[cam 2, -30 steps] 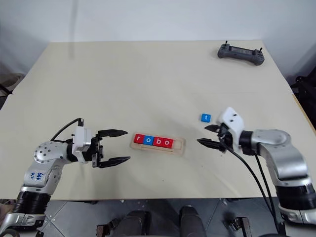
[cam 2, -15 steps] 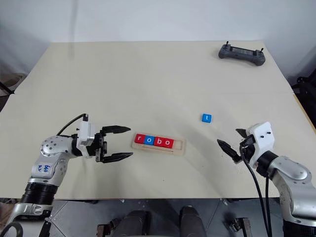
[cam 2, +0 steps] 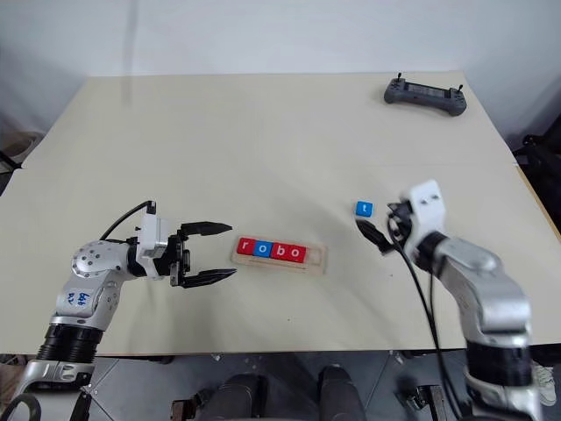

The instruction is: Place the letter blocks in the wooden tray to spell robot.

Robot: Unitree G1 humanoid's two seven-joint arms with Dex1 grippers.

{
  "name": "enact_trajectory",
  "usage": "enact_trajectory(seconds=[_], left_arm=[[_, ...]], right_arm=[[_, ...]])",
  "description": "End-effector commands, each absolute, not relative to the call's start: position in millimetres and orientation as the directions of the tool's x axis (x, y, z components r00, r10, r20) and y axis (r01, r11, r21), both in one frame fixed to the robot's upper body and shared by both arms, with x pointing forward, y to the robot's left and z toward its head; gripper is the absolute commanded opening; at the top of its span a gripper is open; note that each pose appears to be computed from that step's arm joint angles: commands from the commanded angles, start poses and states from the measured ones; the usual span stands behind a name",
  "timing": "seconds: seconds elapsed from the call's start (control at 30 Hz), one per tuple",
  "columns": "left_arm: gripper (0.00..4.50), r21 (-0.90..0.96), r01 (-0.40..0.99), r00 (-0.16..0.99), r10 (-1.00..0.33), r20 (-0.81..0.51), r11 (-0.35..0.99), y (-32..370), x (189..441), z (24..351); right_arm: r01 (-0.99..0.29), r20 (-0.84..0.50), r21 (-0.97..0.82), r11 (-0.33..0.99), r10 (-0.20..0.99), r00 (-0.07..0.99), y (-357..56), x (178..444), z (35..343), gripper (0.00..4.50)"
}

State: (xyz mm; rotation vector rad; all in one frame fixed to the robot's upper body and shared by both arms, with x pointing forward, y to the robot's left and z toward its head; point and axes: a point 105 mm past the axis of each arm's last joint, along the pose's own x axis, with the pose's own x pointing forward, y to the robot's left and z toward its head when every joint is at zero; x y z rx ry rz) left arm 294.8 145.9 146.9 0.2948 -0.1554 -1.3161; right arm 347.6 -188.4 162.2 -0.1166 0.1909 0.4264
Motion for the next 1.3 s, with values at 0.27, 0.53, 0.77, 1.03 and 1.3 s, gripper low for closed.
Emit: enact_trajectory(seconds=[0.27, 0.53, 0.77, 1.03, 1.3], left_arm=[[4.5, 0.339, 0.908, 0.274, -0.961, -0.037, 0.246, 149, 289, 156], [4.5, 0.338, 0.903, 0.293, -0.956, -0.034, 0.265, 151, 287, 156], [4.5, 0.338, 0.901, 0.296, -0.955, -0.025, 0.271, 149, 288, 155], [4.5, 0.337, 0.905, 0.285, -0.958, -0.022, 0.261, 147, 290, 154], [4.5, 0.375, 0.899, 0.238, -0.971, 0.014, 0.226, 141, 286, 164]], right_arm=[[-0.12, -0.291, -0.077, 0.99, 0.093, 0.952, -192, 390, 140, 4.43], [-0.086, -0.354, 0.061, 0.994, 0.102, 0.93, -166, 392, 123, 4.43], [-0.061, -0.368, 0.062, 0.996, 0.08, 0.926, -160, 385, 121, 2.85], [-0.069, -0.357, 0.045, 0.997, 0.08, 0.93, -160, 374, 129, 1.45], [-0.08, -0.388, 0.002, 0.997, 0.074, 0.919, -178, 324, 129, 1.45]])
